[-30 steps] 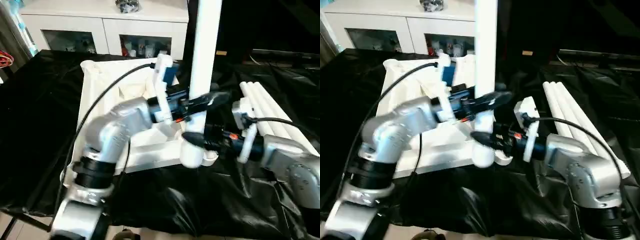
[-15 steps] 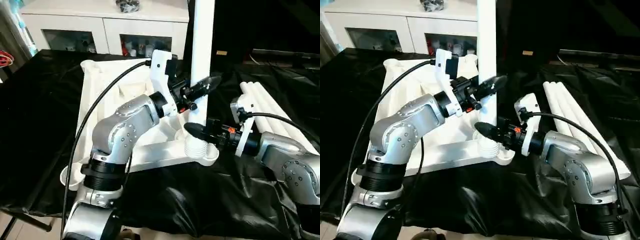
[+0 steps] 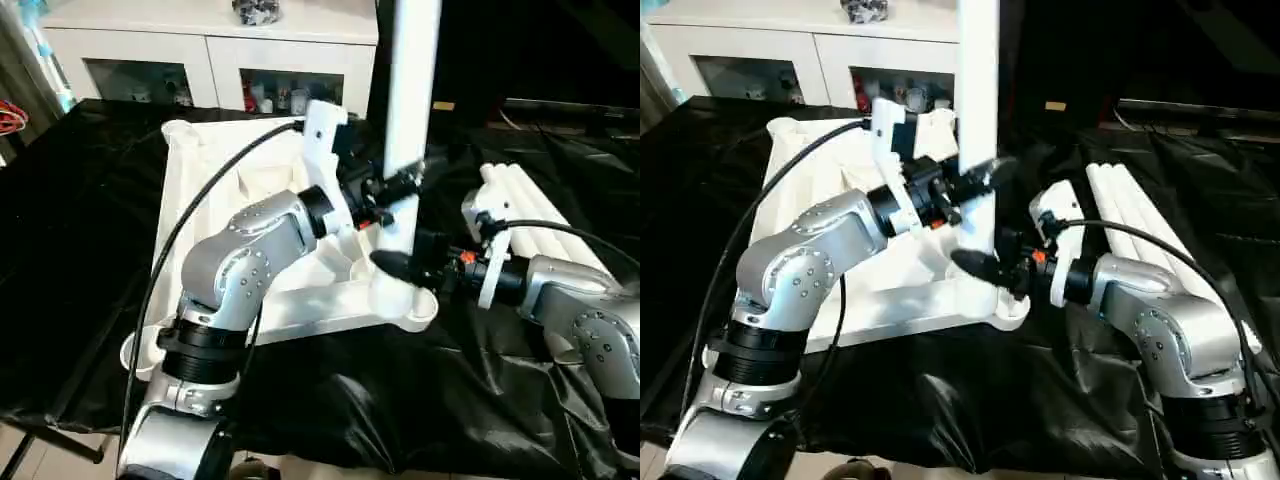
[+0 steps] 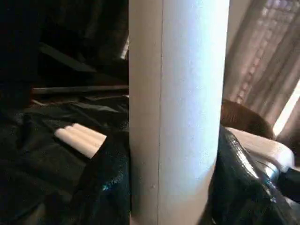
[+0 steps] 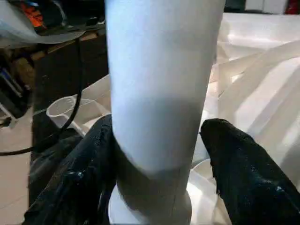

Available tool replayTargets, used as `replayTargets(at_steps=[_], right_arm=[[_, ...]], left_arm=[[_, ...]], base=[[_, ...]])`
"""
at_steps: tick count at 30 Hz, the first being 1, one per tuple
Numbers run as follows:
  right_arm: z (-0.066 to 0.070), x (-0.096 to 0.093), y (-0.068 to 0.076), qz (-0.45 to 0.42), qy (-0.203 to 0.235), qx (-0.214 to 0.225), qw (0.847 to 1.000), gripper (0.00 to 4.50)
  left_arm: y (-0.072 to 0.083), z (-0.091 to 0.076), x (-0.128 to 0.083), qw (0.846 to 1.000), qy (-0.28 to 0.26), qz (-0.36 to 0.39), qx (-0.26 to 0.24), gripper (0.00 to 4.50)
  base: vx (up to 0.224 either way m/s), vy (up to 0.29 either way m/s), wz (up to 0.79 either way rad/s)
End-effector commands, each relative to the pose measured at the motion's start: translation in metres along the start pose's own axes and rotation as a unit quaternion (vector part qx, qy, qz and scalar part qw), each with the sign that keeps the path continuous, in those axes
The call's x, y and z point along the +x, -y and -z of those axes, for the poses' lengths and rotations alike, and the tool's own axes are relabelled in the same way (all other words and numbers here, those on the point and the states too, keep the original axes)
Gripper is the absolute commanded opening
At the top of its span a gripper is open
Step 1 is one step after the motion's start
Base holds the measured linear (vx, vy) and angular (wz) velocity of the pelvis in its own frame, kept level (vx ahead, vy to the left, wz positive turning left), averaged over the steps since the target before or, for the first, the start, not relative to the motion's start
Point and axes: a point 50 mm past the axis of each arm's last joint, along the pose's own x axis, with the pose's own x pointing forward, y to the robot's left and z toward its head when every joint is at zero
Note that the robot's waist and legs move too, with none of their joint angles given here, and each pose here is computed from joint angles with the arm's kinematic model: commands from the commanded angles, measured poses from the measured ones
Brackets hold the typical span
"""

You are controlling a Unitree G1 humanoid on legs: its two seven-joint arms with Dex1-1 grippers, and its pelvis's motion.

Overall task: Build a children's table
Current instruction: Pick table leg

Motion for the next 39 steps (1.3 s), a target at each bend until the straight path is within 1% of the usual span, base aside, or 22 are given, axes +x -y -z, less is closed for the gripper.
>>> replayTargets(at_steps=[1,6,20,21,23,25,26,27,29,30,31,32,33,34,35,36,37,39], right_arm=[[0.0019,-0.0010,0.0029,0.002,-0.018,0.004,1.000,3.04],[0.0040,0.0000,0.0005,-0.021,-0.032,0.003,0.999,3.04],[0.0099,-0.0001,-0.0046,-0.051,-0.051,0.009,0.997,3.04],[0.0102,-0.0001,-0.0044,-0.051,-0.051,0.010,0.997,2.86],[0.0105,0.0002,-0.0042,-0.050,-0.050,0.012,0.997,2.86],[0.0105,0.0005,-0.0041,-0.051,-0.050,0.013,0.997,2.59],[0.0105,0.0005,-0.0041,-0.051,-0.050,0.013,0.997,2.59],[0.0106,0.0006,-0.0042,-0.051,-0.050,0.014,0.997,2.46],[0.0105,0.0010,-0.0042,-0.051,-0.048,0.015,0.997,2.36],[0.0105,0.0011,-0.0042,-0.051,-0.047,0.015,0.997,2.15],[0.0106,0.0013,-0.0041,-0.050,-0.046,0.015,0.998,2.07],[0.0106,0.0016,-0.0038,-0.047,-0.045,0.015,0.998,2.07],[0.0109,0.0023,-0.0034,-0.042,-0.041,0.013,0.998,1.98],[0.0109,0.0023,-0.0034,-0.042,-0.041,0.013,0.998,1.92],[0.0112,0.0027,-0.0033,-0.040,-0.039,0.013,0.998,1.92],[0.0113,0.0031,-0.0034,-0.037,-0.037,0.013,0.999,1.91],[0.0113,0.0035,-0.0037,-0.036,-0.034,0.014,0.999,1.91],[0.0113,0.0040,-0.0043,-0.034,-0.030,0.014,0.999,1.89]], left_arm=[[0.0111,-0.0049,0.0038,0.999,-0.001,0.041,0.021,1.82],[0.0147,-0.0036,0.0053,0.998,-0.012,0.066,0.021,1.82],[0.0175,-0.0030,0.0075,0.996,-0.016,0.086,0.020,1.82],[0.0183,-0.0028,0.0076,0.996,-0.017,0.091,0.020,1.82],[0.0194,-0.0023,0.0076,0.995,-0.019,0.096,0.020,1.82],[0.0196,-0.0021,0.0075,0.995,-0.019,0.097,0.020,1.82],[0.0196,-0.0021,0.0075,0.995,-0.019,0.097,0.020,1.82],[0.0196,-0.0020,0.0074,0.995,-0.020,0.098,0.019,1.82],[0.0192,-0.0019,0.0069,0.995,-0.021,0.098,0.015,1.82],[0.0191,-0.0018,0.0067,0.995,-0.021,0.098,0.014,1.82],[0.0188,-0.0018,0.0065,0.995,-0.021,0.096,0.015,1.82],[0.0179,-0.0017,0.0062,0.995,-0.022,0.092,0.018,1.82],[0.0130,-0.0009,0.0059,0.997,-0.027,0.064,0.027,1.82],[0.0130,-0.0009,0.0059,0.997,-0.027,0.064,0.027,2.17],[0.0115,-0.0005,0.0055,0.997,-0.029,0.058,0.028,2.38],[0.0121,-0.0006,0.0049,0.997,-0.029,0.065,0.022,2.52],[0.0127,-0.0011,0.0043,0.997,-0.026,0.071,0.019,2.52],[0.0133,-0.0023,0.0036,0.997,-0.020,0.075,0.020,2.73]], base=[[0.000,0.000,0.00],[0.000,0.000,0.00],[0.000,0.000,0.00],[0.000,0.000,0.00],[0.000,0.000,0.00],[0.000,0.000,0.00],[0.000,0.000,0.00],[0.000,0.000,0.00],[0.000,0.000,0.00],[0.000,0.000,0.00],[0.000,0.000,0.00],[0.000,0.000,0.00],[0.000,0.000,0.00],[0.000,0.000,0.00],[0.000,0.000,0.00],[0.000,0.000,0.00],[0.000,0.000,0.00],[0.000,0.000,0.00]])
